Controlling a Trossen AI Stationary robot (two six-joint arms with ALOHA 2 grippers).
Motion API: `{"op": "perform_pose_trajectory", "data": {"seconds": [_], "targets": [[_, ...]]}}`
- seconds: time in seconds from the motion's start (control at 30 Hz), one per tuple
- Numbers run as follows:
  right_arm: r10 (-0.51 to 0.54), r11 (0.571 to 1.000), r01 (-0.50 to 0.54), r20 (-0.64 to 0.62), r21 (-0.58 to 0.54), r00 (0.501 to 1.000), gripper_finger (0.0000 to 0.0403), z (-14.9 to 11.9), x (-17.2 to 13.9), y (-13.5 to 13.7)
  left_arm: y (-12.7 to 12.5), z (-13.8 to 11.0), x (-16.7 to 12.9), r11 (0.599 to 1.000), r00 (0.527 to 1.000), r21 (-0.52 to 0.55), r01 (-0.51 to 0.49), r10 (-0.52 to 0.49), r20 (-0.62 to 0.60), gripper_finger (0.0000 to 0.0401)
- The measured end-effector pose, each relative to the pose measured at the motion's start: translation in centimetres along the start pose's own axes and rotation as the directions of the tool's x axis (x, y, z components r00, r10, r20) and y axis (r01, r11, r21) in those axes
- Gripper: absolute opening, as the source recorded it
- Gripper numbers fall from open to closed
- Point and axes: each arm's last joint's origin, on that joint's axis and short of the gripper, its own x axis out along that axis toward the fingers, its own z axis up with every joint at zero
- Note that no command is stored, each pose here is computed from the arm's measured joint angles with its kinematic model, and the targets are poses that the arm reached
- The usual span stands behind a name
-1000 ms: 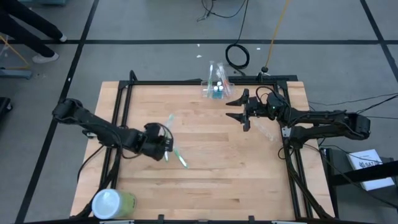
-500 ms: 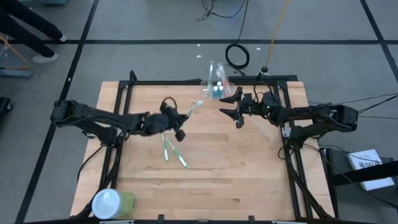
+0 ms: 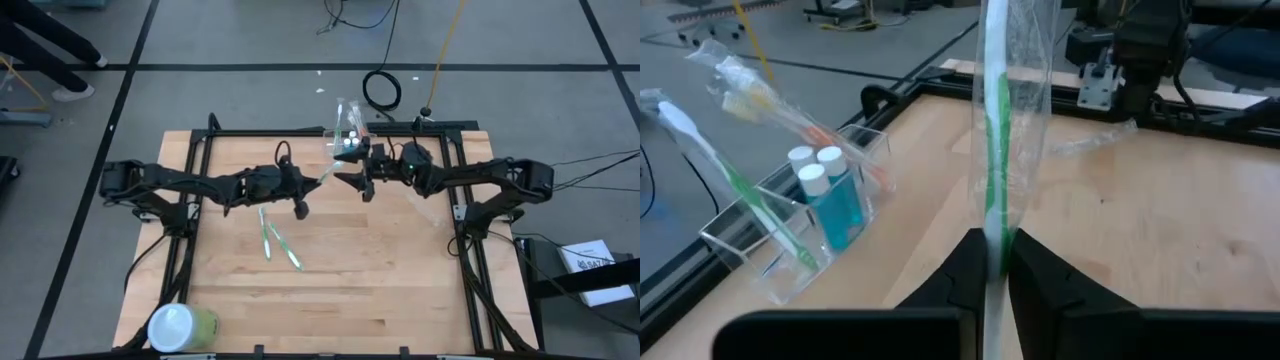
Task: Pick & Place toothbrushing station
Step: Put the green toothbrush into the transparent organizer
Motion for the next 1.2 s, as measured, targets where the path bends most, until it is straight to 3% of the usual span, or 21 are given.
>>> {"op": "perform_pose_trajectory", "data": {"seconds": [0.23,0.63,0.9,1.0,1.2], "targets": [[-0.001,1.0,0.001,0.011,-0.004,1.0,0.0233,0.2,1.0,-0.3,0.0,0.0,0.0,1.0,1.0,0.018,0.001,-0.001,0.002,0.003],[0.001,1.0,-0.001,-0.017,0.006,1.0,0.0096,0.3,1.0,-0.3,0.0,0.0,0.0,1.0,1.0,0.023,-0.002,0.002,0.003,0.003],[-0.005,1.0,0.005,-0.019,-0.001,1.0,0.0026,0.3,1.0,-0.4,0.0,0.2,0.0,1.0,1.0,0.028,-0.013,0.012,0.027,0.0038],[-0.008,1.0,0.008,-0.021,-0.002,1.0,0.0017,0.2,1.0,-0.4,-0.1,0.5,0.0,0.999,0.999,0.047,-0.017,0.014,0.05,0.0078],[-0.019,1.0,0.019,-0.024,0.001,1.0,0.0028,0.3,0.8,-0.9,-0.7,1.3,-0.5,0.998,0.993,0.065,-0.007,-0.001,0.114,0.0208]]}}
